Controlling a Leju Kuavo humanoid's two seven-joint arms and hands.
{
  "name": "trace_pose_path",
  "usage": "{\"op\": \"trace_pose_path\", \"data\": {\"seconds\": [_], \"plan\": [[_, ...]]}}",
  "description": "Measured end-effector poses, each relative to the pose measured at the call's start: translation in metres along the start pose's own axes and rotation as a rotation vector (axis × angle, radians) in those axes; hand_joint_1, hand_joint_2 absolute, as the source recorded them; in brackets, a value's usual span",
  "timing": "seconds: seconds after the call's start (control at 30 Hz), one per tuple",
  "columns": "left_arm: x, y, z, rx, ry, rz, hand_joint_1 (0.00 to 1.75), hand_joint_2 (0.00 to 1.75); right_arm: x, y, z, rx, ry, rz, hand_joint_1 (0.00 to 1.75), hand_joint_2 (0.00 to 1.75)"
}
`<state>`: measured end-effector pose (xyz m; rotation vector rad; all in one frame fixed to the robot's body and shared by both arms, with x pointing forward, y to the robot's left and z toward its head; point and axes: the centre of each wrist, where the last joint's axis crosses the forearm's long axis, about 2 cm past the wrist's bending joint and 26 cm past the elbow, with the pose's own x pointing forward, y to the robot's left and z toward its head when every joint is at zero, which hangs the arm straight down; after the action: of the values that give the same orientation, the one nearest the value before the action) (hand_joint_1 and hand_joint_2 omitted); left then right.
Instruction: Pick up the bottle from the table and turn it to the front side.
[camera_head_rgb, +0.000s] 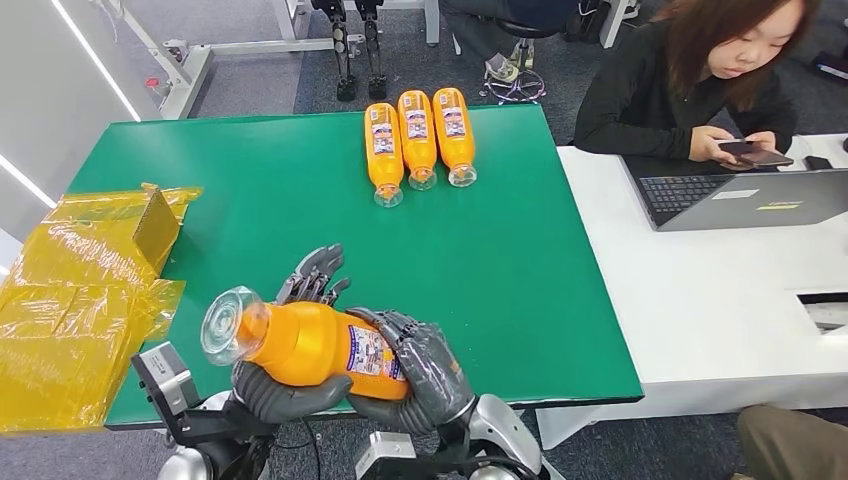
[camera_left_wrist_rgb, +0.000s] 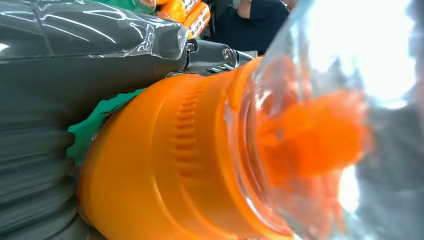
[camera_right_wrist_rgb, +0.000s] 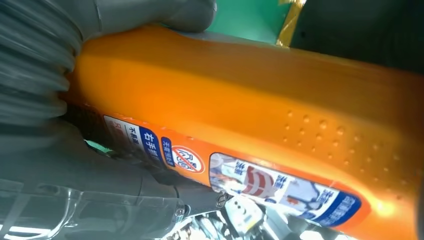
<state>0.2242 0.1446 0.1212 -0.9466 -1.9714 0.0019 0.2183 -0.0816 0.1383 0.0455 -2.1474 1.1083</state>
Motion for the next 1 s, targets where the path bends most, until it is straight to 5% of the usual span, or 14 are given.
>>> {"op": "trace_pose_path", "data": {"seconds": [0.1, 0.23, 0.9, 1.0], "plan": [[0.002, 0.004, 0.0, 0.003, -0.003, -0.024, 0.0, 1.75, -0.001, 0.007, -0.003, 0.022, 0.004, -0.026, 1.75, 1.75], [0.004, 0.007, 0.001, 0.01, -0.007, -0.036, 1.75, 1.75, -0.002, 0.011, -0.006, 0.033, 0.005, -0.037, 1.75, 1.75], [0.007, 0.014, -0.003, 0.03, -0.034, -0.056, 1.75, 1.75, 0.0, 0.016, -0.018, 0.058, -0.002, -0.063, 1.72, 1.75], [0.007, 0.014, -0.005, 0.03, -0.039, -0.055, 1.75, 1.75, 0.0, 0.016, -0.019, 0.059, -0.004, -0.063, 0.41, 1.75]]}}
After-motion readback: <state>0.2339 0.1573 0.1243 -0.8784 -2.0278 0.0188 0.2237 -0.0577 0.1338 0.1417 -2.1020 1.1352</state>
